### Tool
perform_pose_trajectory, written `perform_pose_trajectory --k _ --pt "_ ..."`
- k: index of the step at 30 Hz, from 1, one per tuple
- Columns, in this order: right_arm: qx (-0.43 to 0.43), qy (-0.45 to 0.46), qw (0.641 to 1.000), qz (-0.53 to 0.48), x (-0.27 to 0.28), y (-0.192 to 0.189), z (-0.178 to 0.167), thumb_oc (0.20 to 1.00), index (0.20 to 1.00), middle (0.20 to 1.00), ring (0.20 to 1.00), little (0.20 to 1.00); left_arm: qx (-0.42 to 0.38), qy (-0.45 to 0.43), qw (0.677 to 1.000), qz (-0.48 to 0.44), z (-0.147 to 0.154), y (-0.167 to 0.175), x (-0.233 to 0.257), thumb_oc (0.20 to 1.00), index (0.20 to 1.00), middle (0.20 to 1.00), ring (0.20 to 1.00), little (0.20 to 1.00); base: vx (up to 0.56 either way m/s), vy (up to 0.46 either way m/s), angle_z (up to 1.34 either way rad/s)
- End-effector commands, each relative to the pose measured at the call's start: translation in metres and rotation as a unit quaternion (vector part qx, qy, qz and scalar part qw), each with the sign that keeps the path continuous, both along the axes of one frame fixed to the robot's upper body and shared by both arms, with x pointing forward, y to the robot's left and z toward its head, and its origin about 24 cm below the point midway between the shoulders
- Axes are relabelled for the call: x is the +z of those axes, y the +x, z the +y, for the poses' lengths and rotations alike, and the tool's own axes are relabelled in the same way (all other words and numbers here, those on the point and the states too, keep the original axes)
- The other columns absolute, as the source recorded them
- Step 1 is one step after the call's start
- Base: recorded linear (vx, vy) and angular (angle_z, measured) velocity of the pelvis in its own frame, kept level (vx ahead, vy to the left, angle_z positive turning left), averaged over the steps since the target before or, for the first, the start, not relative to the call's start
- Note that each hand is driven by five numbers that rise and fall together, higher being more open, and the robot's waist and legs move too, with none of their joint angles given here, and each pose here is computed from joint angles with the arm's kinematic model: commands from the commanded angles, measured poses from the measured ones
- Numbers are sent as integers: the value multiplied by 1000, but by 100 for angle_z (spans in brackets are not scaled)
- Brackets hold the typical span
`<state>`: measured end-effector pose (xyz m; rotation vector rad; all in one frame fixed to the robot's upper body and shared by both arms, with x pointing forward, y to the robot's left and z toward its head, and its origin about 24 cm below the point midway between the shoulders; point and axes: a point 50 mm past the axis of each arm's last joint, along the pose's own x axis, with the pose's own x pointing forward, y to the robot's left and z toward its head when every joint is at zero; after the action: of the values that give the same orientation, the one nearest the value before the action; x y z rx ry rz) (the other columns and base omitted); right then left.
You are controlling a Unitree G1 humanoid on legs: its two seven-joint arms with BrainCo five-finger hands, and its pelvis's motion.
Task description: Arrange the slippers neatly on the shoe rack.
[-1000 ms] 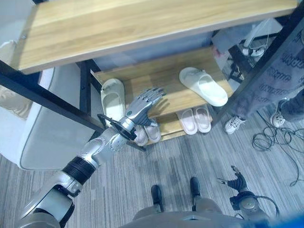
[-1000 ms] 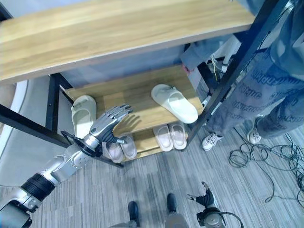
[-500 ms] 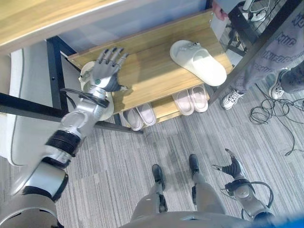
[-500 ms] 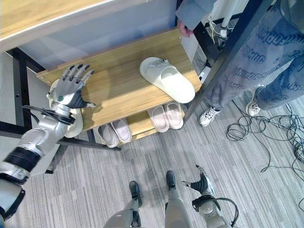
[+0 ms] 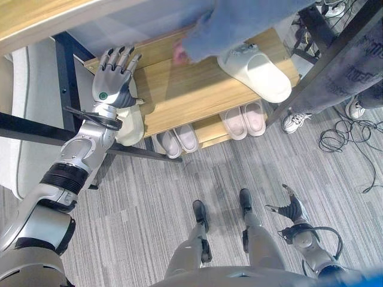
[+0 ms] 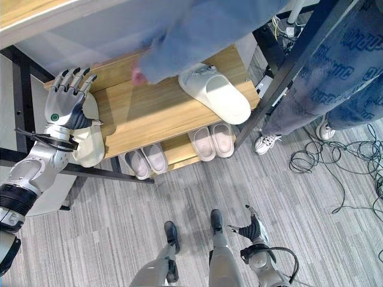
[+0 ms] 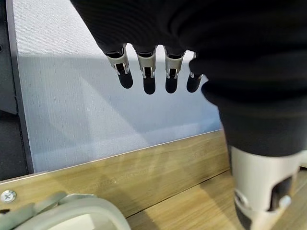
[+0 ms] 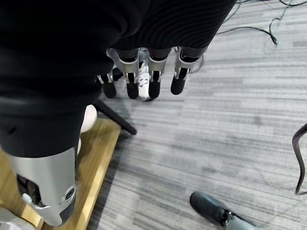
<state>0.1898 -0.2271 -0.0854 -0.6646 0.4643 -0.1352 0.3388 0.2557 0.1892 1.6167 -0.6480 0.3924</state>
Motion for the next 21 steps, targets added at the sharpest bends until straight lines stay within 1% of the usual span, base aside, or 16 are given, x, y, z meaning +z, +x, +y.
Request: perform_pose_trajectory --k 1,4,10,13,17,21 --pt "-7 -14 1000 -20 4 -9 -9 1000 1000 1000 1000 1000 88 34 994 -50 39 -7 24 1000 1000 1000 1000 1000 -12 25 14" --pt "-10 -6 1000 -18 4 -14 -9 1000 1000 1000 1000 1000 87 37 994 -55 40 -7 34 1000 1000 1000 1000 1000 -6 14 7" --pt "-12 5 1000 -21 6 -10 -9 1000 1000 1000 1000 1000 76 52 994 -56 33 -8 43 1000 1000 1000 1000 1000 -11 5 4" --pt "-14 12 1000 -19 6 -9 -8 1000 1000 1000 1000 1000 54 59 995 -66 27 -14 53 1000 1000 1000 1000 1000 -19 -9 12" --pt "-12 10 1000 -12 5 -7 -7 1000 1000 1000 1000 1000 49 74 995 -49 27 -21 49 1000 1000 1000 1000 1000 -3 -2 2" --pt "-5 8 1000 -6 4 -3 -3 1000 1000 1000 1000 1000 61 74 995 -15 31 -20 32 1000 1000 1000 1000 1000 0 0 0"
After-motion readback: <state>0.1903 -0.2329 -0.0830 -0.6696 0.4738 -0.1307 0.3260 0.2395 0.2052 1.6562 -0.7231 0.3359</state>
